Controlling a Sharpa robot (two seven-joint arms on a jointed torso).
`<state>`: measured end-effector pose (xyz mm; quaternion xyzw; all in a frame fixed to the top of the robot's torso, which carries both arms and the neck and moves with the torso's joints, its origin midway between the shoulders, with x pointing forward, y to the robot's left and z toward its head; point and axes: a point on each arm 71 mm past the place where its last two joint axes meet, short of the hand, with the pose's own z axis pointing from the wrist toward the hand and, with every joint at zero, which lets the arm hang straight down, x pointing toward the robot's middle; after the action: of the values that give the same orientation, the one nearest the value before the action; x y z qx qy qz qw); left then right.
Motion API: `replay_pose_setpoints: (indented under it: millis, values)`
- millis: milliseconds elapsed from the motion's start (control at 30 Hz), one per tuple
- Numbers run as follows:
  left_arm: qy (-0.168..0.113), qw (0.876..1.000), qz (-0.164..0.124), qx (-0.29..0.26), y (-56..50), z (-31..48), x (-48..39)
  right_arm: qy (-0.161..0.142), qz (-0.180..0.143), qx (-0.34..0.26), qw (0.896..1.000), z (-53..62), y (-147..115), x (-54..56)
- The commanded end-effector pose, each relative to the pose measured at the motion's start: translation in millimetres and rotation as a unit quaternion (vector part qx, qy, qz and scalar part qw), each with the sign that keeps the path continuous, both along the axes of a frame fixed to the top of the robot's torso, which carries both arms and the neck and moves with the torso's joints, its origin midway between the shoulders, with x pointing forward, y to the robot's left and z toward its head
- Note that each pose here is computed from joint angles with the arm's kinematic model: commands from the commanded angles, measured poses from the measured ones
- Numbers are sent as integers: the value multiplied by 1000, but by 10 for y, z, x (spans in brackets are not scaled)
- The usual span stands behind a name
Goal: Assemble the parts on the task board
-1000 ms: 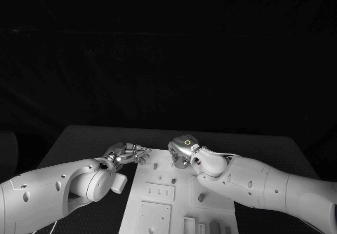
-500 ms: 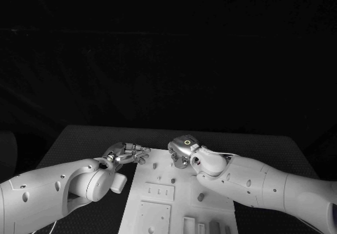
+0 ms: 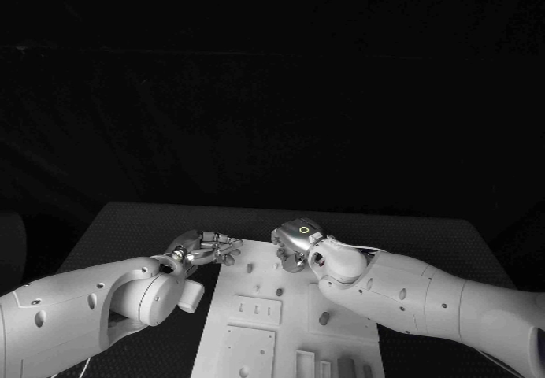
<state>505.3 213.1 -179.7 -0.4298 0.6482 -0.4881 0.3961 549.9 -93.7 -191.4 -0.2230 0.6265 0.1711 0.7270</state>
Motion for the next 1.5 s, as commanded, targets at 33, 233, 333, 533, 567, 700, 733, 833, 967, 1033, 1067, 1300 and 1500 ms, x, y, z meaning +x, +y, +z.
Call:
replay_pose_setpoints:
  millis: [33, 233, 333, 533, 567, 700, 733, 833, 967, 1033, 1067, 1300, 1500]
  values:
    - [-6, 1000, -4, -1, -16, 20, 1, 1, 0, 11, 1000, 11, -25, 3]
    - [-7, 1000, 0, 0, 8, 20, 7, -3, -3, 18, 1000, 44, -91, 0]
    - [-8, 1000, 3, 1, 31, 21, 9, -4, 0, 25, 1000, 65, -127, -23]
    - [-10, 1000, 6, 2, 67, 23, 17, -10, 7, 59, 998, 257, -240, -100]
    - [-11, 1000, 7, 2, 74, 24, 17, -11, 8, 66, 998, 306, -272, -110]
    - [-11, 1000, 6, 1, 96, 25, 20, -12, 5, 91, 996, 501, -462, -149]
    - [-10, 1000, 4, -2, 95, 24, 22, -10, 4, 94, 995, 522, -523, -161]
    - [-10, 1000, 7, -2, 110, 21, 38, 6, -9, 99, 995, 568, -698, -153]
    - [-9, 1000, 11, -2, 136, 13, 67, 29, -19, 84, 996, 572, -910, -137]
    - [-9, 1000, 13, -2, 143, 11, 79, 40, -23, 70, 996, 548, -982, -123]
    - [-9, 1000, 13, -1, 145, 10, 83, 47, -26, 67, 996, 534, -1012, -112]
    - [-8, 1000, 14, -1, 161, 4, 93, 111, -59, 57, 990, 430, -1240, -40]
    - [-7, 1000, 12, -1, 153, 0, 100, 136, -73, 46, 987, 317, -1316, 27]
